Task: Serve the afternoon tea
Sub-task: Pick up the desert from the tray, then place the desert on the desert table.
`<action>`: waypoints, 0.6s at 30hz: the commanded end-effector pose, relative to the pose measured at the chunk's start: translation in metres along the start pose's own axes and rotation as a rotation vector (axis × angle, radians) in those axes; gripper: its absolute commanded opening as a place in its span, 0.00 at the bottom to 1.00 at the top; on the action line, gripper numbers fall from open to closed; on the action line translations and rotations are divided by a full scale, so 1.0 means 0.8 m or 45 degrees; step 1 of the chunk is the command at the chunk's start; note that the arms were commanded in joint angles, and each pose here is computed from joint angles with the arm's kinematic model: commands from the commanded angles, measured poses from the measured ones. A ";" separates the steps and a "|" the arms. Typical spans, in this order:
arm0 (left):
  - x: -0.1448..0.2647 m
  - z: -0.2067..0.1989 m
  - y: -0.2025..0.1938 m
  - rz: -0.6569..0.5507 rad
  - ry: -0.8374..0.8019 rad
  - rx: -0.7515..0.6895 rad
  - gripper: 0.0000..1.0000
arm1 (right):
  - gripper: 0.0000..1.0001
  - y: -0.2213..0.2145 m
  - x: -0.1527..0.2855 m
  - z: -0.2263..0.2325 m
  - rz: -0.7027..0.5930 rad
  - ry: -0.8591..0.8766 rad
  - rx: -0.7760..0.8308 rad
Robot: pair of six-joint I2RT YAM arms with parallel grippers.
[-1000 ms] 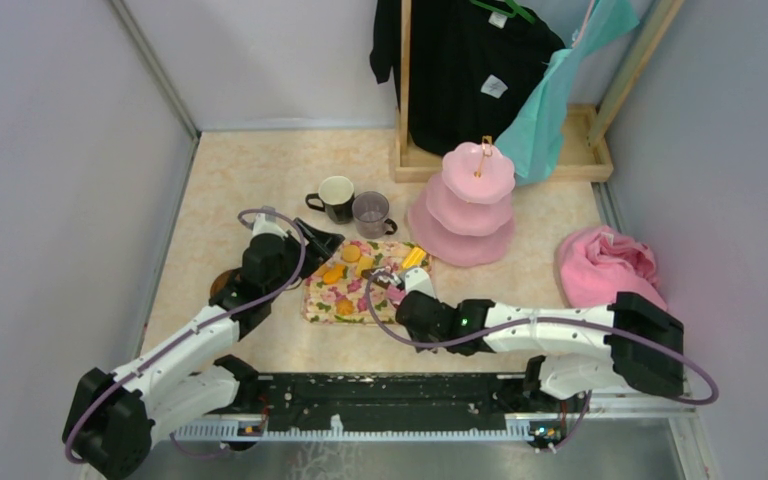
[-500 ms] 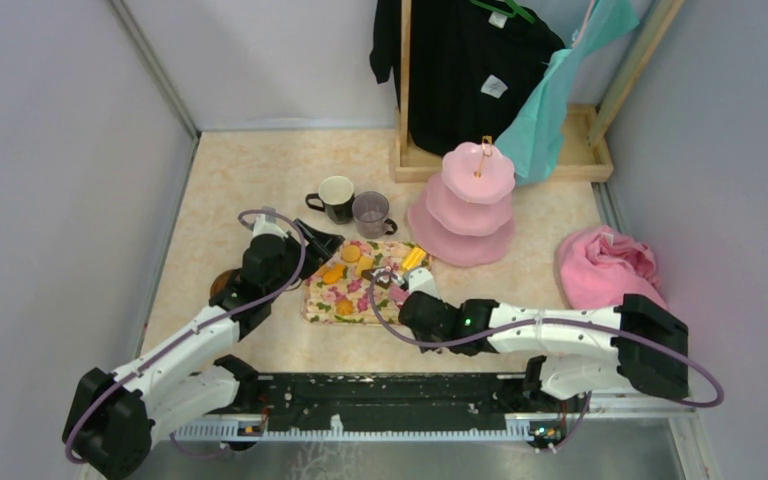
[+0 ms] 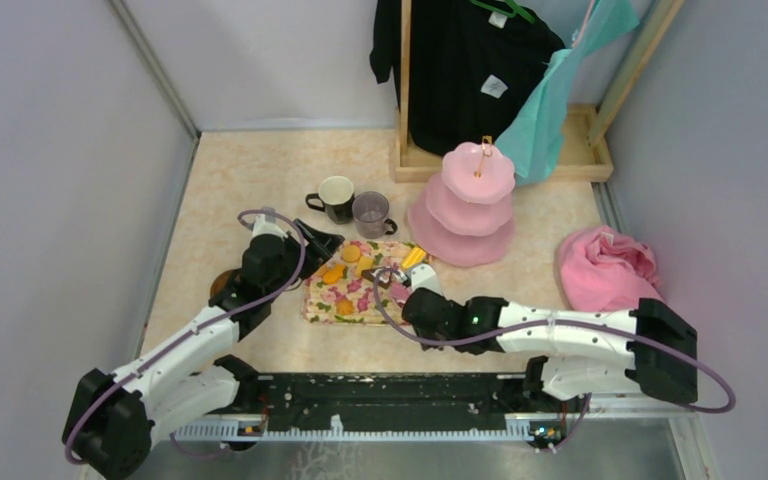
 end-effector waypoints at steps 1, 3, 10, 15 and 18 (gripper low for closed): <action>0.003 -0.006 0.006 -0.028 -0.039 0.008 0.79 | 0.00 0.034 0.023 0.007 -0.136 0.049 -0.046; 0.003 -0.007 0.006 -0.028 -0.043 0.008 0.79 | 0.00 0.036 0.027 0.006 -0.146 0.044 -0.054; 0.004 -0.005 0.005 -0.029 -0.047 0.008 0.79 | 0.00 0.048 0.049 -0.005 -0.239 -0.012 -0.127; 0.006 -0.003 0.003 -0.027 -0.056 0.008 0.79 | 0.00 0.052 0.064 -0.019 -0.304 -0.076 -0.202; 0.007 -0.005 0.004 -0.029 -0.070 0.003 0.79 | 0.00 0.050 0.065 -0.026 -0.321 -0.135 -0.241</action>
Point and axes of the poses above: each gripper's point midway between its finger pads, its own x axis back along the fingers, its own z axis along the line the jaws close on, y = z × x, the point moved 8 cm from there along x, back along the fingers, and after that the axes turned 3 degrees about -x, right-handed, at the moved point
